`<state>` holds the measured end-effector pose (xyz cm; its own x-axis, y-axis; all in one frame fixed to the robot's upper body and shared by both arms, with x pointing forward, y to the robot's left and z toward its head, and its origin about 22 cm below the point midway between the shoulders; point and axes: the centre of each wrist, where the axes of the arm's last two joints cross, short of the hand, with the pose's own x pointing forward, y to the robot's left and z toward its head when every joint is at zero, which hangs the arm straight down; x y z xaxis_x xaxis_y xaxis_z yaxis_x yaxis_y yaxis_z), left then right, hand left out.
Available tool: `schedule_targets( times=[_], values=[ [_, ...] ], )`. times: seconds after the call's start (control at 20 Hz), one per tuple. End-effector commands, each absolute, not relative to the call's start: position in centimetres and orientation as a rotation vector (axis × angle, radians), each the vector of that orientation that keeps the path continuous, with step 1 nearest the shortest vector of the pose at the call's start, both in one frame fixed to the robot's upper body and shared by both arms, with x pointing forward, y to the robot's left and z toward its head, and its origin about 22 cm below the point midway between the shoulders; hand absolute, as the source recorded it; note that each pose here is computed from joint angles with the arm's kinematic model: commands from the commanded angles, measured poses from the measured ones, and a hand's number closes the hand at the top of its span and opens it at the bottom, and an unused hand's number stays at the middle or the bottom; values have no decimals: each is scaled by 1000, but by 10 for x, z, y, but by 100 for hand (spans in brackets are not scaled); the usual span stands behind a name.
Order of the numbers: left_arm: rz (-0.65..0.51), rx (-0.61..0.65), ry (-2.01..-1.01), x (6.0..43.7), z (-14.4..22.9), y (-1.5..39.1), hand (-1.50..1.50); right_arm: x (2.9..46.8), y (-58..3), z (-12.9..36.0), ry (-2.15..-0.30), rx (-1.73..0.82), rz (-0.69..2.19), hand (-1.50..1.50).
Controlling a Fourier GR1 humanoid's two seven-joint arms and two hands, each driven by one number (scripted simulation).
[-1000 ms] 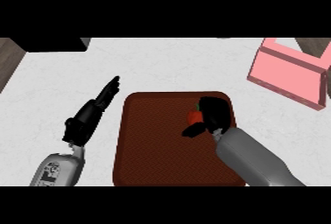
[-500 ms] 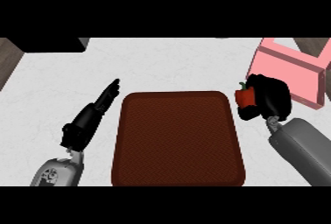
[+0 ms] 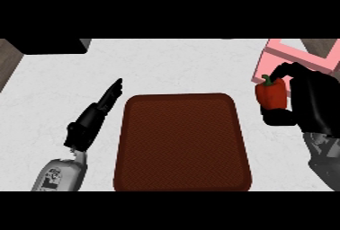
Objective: Pick the bell pepper from the tray and place it in the cardboard box
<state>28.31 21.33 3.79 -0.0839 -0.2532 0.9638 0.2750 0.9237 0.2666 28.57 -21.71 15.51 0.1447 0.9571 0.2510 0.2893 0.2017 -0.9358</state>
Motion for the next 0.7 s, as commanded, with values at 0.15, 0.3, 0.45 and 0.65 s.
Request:
schedule_targets(
  times=[0.15, 0.3, 0.45, 0.65],
  values=[
    [-439, -34, -1601, 270, 38, 198, 0, 256, -225, 207, -1412, -1334, 553, 150],
    [-451, -24, -1604, 276, 43, 206, 0, 271, -242, 207, -1368, -1376, 500, 150],
    [-442, -31, -1586, 284, 38, 220, 0, 269, -258, 245, -1351, -1414, 476, 150],
    [-450, -30, -1604, 284, 44, 212, 0, 304, -260, 250, -1331, -1413, 425, 150]
  ],
)
